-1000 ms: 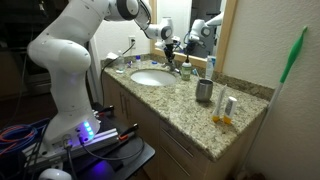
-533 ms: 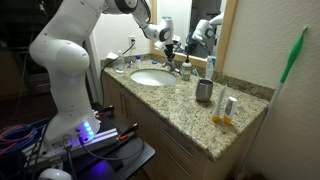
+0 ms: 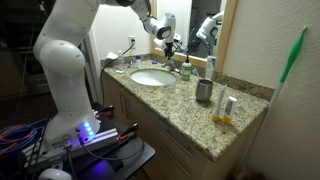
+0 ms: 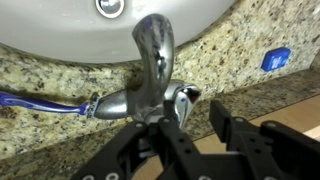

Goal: Open the tap faucet.

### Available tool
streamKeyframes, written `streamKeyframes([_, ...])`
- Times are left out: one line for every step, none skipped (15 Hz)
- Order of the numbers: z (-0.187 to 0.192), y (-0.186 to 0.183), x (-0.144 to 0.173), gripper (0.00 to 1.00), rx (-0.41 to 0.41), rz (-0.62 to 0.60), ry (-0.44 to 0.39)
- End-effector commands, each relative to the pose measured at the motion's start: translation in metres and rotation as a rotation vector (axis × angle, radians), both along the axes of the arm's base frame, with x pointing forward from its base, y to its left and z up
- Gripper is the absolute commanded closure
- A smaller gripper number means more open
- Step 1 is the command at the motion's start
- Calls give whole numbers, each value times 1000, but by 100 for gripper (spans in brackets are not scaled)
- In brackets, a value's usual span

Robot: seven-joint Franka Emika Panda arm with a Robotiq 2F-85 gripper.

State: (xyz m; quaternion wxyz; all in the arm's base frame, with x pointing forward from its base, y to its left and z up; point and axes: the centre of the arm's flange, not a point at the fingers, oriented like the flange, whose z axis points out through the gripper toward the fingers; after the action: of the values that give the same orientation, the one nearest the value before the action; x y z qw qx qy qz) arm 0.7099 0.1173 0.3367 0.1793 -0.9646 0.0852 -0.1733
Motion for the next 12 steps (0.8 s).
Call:
streamKeyframes([51,-4,-51,77,-5,58,80])
streamKeyframes([61,-3,-56,73,-3,72,99])
streamKeyframes([66,-2,-60,74,2,83,125])
streamKeyframes([70,-1,-64,45,4,90,152])
streamKeyframes([72,0,-65,34,-1,86,175])
streamKeyframes([70,1,-63,34,-20,73,191])
streamKeyframes([64,3,-57,27,-43,46,201])
streamKeyframes([59,3,-51,21,-49,43,210])
streamKeyframes([50,4,-42,13,-82,7,211])
streamKeyframes([42,5,-37,7,-101,-14,211])
streamKeyframes([32,6,-29,1,-123,-26,213])
streamKeyframes([24,8,-23,0,-135,-37,214])
